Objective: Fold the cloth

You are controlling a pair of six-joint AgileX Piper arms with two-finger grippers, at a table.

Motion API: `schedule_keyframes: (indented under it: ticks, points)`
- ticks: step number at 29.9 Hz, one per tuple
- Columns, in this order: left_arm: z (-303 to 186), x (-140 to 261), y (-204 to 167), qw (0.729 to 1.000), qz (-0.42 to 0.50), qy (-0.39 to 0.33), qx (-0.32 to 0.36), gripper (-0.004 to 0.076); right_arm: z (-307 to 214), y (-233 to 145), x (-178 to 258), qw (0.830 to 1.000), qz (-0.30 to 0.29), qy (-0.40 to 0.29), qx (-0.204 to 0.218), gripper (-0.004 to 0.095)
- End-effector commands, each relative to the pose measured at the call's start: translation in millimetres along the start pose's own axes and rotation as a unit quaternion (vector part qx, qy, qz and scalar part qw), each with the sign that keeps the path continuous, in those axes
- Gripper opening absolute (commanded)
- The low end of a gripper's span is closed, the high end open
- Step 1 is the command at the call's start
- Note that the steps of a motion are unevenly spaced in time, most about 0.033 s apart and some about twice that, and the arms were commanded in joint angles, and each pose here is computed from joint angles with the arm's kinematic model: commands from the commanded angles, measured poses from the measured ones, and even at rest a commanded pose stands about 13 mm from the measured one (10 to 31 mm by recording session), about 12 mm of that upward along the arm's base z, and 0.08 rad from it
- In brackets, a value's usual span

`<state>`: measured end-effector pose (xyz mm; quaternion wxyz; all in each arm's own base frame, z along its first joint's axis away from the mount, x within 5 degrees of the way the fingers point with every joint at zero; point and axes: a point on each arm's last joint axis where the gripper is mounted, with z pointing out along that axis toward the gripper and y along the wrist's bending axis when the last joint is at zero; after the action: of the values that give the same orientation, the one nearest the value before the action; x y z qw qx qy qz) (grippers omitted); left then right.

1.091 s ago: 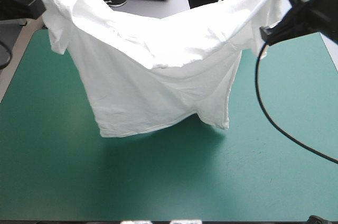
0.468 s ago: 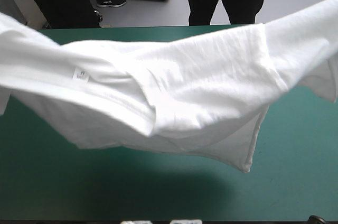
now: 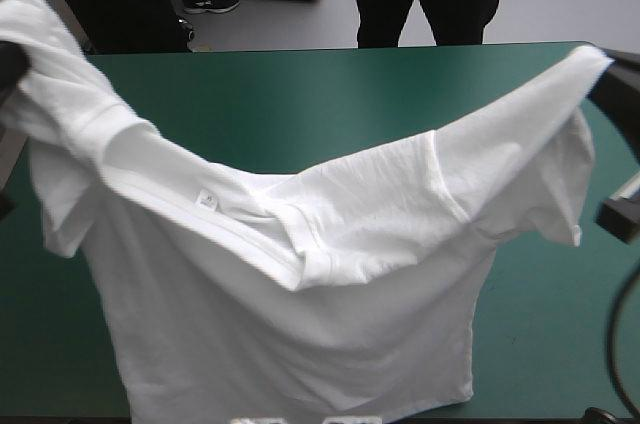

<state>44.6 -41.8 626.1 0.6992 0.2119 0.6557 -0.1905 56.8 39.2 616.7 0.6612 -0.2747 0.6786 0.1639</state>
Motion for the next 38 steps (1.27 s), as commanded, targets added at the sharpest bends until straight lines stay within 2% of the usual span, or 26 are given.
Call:
schedule_keyframes:
  ticks: [1, 3, 6, 10, 16, 24, 38]
  points:
    - [35.1, 14.8, 13.7, 1.000, -0.023, 0.015, -0.011, -0.0017, 44.6, -8.4, 16.8, 0.996, -0.024, 0.047, 0.070, -0.0018]
    - [57.0, 30.4, 23.2, 0.998, -0.029, 0.042, -0.024, -0.0017, 74.9, -14.7, 35.7, 0.986, -0.045, 0.103, 0.124, -0.0018]
    - [89.9, 54.0, 39.0, 0.995, -0.031, 0.080, -0.051, -0.0017, 117.7, -20.3, 60.7, 0.965, -0.087, 0.169, 0.180, -0.0017]
    - [139.1, 85.5, 59.9, 0.988, -0.036, 0.130, -0.076, -0.0017, 169.9, -27.6, 81.9, 0.942, -0.125, 0.222, 0.217, -0.0017]
    - [198.9, 116.3, 85.4, 0.983, -0.030, 0.147, -0.104, -0.0017, 225.1, -53.6, 112.3, 0.940, -0.093, 0.246, 0.219, -0.0018]
    - [264.2, 166.0, 108.2, 0.978, -0.038, 0.171, -0.113, -0.0017, 258.4, -97.2, 143.1, 0.940, -0.047, 0.247, 0.230, -0.0018]
    - [327.9, 234.6, 130.2, 0.973, -0.046, 0.190, -0.124, -0.0017, 319.3, -142.6, 208.6, 0.937, 0.000, 0.277, 0.212, -0.0018]
